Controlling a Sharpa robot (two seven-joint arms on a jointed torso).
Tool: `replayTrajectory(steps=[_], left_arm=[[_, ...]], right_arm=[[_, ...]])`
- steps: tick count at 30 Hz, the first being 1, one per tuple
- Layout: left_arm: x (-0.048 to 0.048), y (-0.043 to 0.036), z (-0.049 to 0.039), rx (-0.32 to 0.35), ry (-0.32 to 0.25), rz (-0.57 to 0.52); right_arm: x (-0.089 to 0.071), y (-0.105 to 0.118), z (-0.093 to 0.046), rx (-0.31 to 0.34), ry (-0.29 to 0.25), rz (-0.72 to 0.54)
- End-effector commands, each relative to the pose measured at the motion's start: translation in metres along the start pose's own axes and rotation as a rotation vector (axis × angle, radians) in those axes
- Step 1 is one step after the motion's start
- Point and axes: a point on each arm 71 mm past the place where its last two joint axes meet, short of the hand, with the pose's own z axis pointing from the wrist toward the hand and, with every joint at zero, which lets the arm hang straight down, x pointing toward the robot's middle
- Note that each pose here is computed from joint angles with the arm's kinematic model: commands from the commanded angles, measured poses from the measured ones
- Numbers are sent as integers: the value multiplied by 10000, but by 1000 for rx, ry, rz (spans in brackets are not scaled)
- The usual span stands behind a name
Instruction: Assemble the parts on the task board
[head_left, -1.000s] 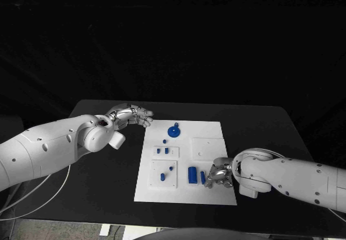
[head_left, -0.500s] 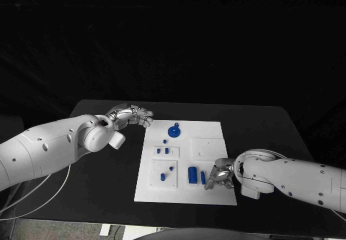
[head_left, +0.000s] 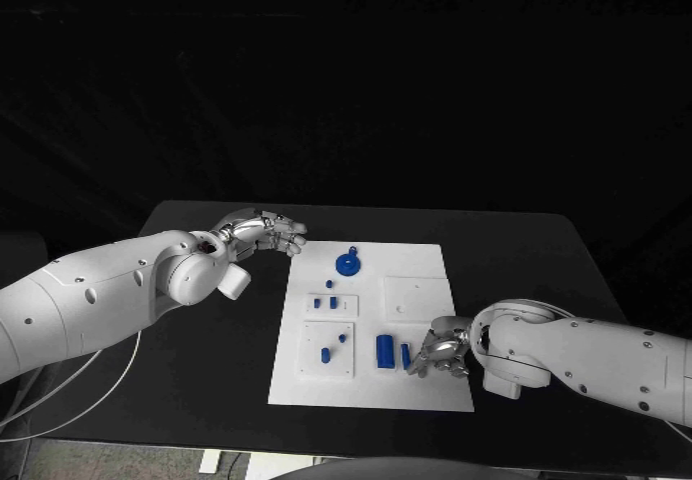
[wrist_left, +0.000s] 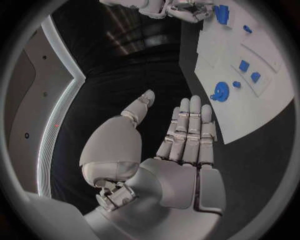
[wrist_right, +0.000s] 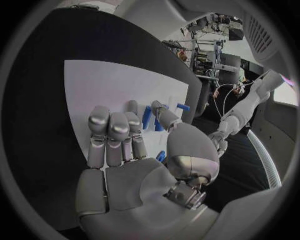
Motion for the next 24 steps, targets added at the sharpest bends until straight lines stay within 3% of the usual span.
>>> replayTrajectory(steps=[1, 14, 24], left_arm=[[20, -12, 3, 8, 18, 1], [18, -10, 2, 5, 19, 2], [18, -9, 3, 5, 19, 3]], right_arm=[[1, 0, 4, -13, 1, 3], [8, 30, 25, 1, 2, -19], [2, 81, 43, 21, -34, -52]])
